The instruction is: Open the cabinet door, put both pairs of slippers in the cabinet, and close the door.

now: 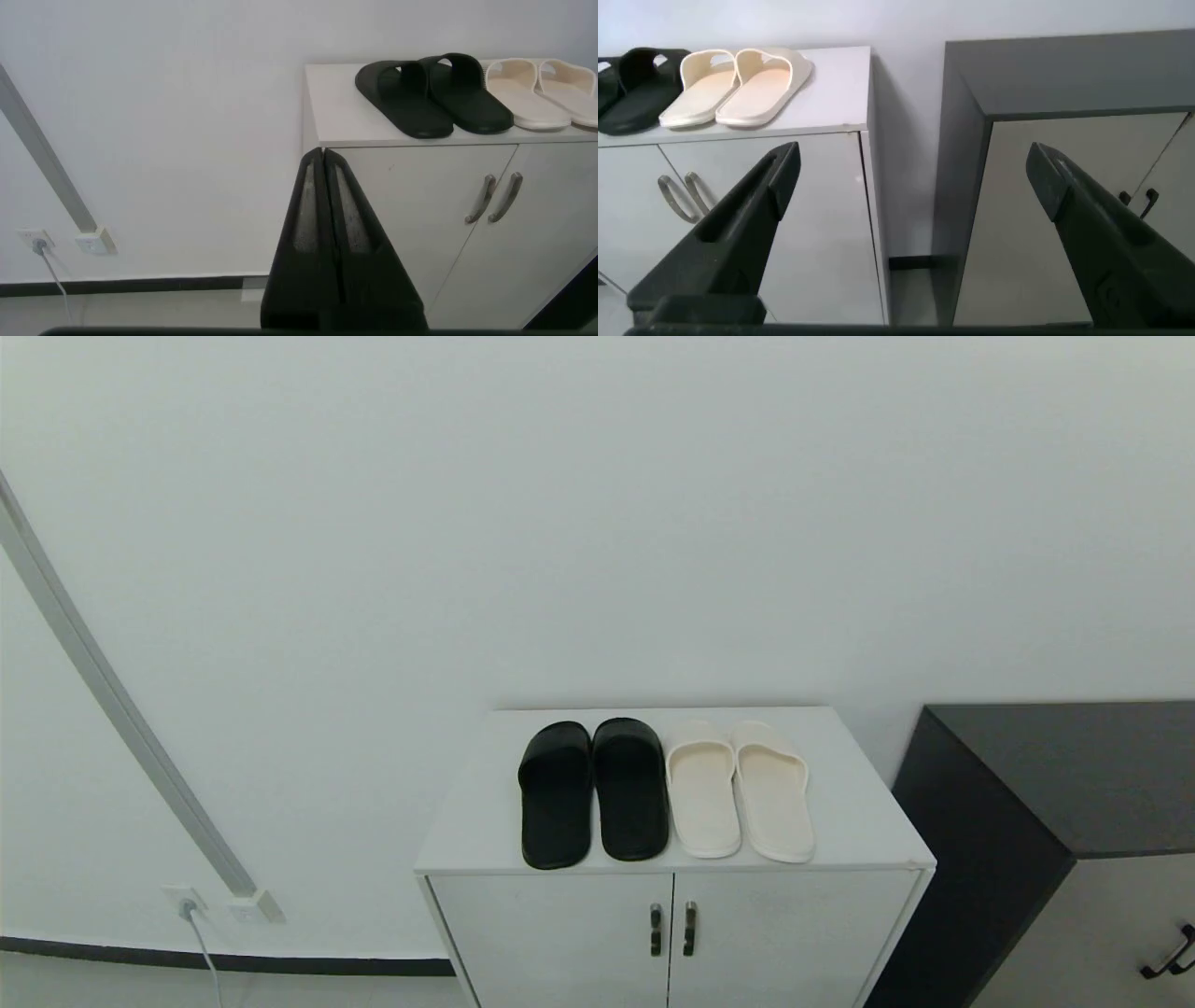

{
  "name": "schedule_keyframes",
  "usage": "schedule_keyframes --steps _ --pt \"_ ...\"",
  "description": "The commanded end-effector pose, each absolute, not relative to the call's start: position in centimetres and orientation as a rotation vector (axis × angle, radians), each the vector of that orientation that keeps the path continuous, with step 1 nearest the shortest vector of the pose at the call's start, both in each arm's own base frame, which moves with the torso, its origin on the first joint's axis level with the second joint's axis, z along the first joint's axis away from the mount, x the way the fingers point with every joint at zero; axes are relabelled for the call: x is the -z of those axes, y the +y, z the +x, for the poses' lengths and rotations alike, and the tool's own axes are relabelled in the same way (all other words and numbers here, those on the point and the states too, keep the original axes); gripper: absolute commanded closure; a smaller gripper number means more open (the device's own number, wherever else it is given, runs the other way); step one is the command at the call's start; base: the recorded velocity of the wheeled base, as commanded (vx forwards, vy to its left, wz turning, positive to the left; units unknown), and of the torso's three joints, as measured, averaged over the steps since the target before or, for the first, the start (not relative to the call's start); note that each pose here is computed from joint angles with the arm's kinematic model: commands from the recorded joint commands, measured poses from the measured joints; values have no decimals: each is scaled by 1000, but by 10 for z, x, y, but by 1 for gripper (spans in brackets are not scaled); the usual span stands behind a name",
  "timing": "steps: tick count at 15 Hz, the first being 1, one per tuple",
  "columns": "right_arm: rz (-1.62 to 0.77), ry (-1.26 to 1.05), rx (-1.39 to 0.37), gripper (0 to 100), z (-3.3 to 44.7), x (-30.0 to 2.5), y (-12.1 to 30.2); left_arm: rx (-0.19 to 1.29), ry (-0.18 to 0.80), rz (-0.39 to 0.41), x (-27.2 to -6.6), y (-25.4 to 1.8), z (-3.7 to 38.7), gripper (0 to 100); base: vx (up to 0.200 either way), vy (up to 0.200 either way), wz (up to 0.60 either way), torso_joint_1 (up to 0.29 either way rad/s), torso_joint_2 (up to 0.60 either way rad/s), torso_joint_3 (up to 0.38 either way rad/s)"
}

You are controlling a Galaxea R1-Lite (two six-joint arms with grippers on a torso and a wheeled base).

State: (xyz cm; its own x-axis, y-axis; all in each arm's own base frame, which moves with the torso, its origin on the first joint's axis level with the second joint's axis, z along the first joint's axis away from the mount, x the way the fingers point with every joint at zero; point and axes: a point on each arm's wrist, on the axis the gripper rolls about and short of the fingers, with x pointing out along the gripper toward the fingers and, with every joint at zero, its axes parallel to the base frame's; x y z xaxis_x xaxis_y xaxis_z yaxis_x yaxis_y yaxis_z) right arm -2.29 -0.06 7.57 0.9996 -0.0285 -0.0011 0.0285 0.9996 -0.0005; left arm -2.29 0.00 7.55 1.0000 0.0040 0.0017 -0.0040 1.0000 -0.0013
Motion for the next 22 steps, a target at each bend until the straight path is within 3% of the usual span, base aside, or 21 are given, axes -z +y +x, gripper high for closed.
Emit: schedule_keyframes --steps 1,3,5,6,10,15,22 --pt "-3 -1 28 0 -23 -76 -1 -5 -2 -2 -76 0 -23 100 0 0 0 0 0 0" --pt "-37 -6 2 0 -23 -77 0 -5 -2 -2 -76 0 -23 100 0 0 0 0 0 0" --pt "50 -106 -12 0 -31 -125 0 -5 -2 -2 -76 0 -23 100 0 0 0 0 0 0" --pt "107 0 -32 0 -23 -153 0 -5 -2 -2 -76 0 -23 100 0 0 0 0 0 0" --pt "36 286 -129 0 7 -122 2 -6 -2 -2 -76 0 -23 100 0 0 0 0 0 0" --pt "26 396 -234 0 62 -144 12 -5 -2 -2 -76 0 -23 100 0 0 0 0 0 0" --pt "45 428 -293 0 139 -162 60 -5 -2 -2 -76 0 -23 100 0 0 0 0 0 0"
